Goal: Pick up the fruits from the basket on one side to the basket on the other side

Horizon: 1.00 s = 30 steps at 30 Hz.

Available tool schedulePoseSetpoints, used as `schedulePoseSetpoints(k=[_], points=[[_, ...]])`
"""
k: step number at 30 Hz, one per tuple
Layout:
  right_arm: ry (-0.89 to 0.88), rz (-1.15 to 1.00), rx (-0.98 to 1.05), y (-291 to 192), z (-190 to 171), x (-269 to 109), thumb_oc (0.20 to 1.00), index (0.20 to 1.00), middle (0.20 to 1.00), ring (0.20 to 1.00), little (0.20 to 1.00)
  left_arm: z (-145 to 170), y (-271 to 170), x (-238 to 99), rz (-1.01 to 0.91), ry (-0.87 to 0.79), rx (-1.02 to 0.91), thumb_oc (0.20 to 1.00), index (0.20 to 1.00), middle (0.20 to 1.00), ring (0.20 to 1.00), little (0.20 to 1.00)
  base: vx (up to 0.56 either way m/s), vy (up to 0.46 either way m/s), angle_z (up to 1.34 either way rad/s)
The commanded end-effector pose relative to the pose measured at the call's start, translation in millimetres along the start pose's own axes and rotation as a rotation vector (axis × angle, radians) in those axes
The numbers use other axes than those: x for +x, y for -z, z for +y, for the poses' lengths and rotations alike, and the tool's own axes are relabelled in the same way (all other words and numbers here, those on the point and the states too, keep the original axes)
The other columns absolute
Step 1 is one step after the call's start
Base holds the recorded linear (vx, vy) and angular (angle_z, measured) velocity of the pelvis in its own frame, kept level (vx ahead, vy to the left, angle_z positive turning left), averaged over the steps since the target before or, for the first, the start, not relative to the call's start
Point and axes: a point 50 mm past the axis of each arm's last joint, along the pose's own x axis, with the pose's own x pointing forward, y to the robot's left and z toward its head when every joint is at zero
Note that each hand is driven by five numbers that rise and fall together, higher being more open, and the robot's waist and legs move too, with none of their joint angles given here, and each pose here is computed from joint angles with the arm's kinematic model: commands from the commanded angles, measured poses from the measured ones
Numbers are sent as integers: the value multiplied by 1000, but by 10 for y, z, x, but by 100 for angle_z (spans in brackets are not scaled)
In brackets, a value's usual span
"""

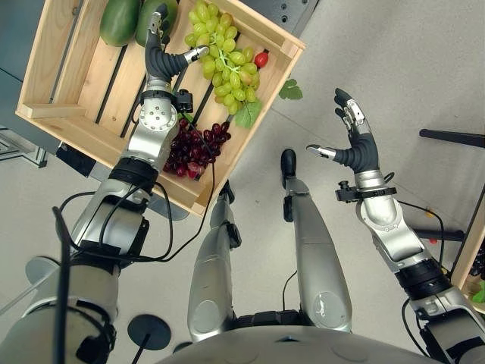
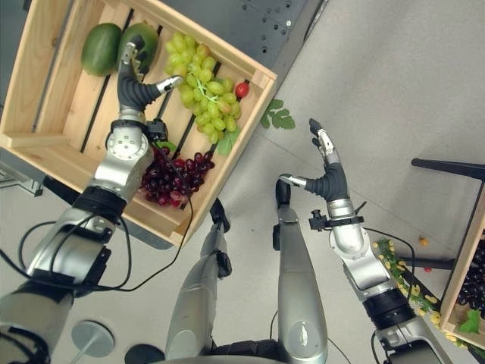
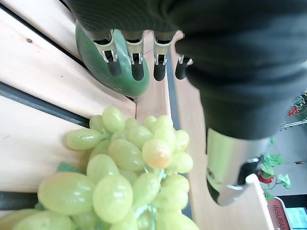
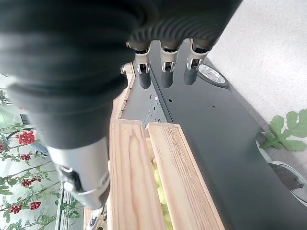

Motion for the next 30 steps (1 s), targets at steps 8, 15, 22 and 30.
schedulePoseSetpoints(k=[8,15,22,30], points=[[28,-70,7,-94,-17,20,1000,1000,1000,1000,1000,150,-330,253,-93,-64,66,1000,1000,1000,1000,1000,0,0,0],[36,-59,12,-81,-5,16,1000,1000,1000,1000,1000,103,-383,254,-84,-63,-165,1000,1000,1000,1000,1000,0,0,0],[58,-43,3,-59,-35,15,1000,1000,1000,1000,1000,-213,-325,85,-60,97,-363,1000,1000,1000,1000,1000,4,-1,0],[47,-23,8,-33,25,17,1000,1000,1000,1000,1000,-364,-238,78,36,75,-573,1000,1000,1000,1000,1000,0,0,0]])
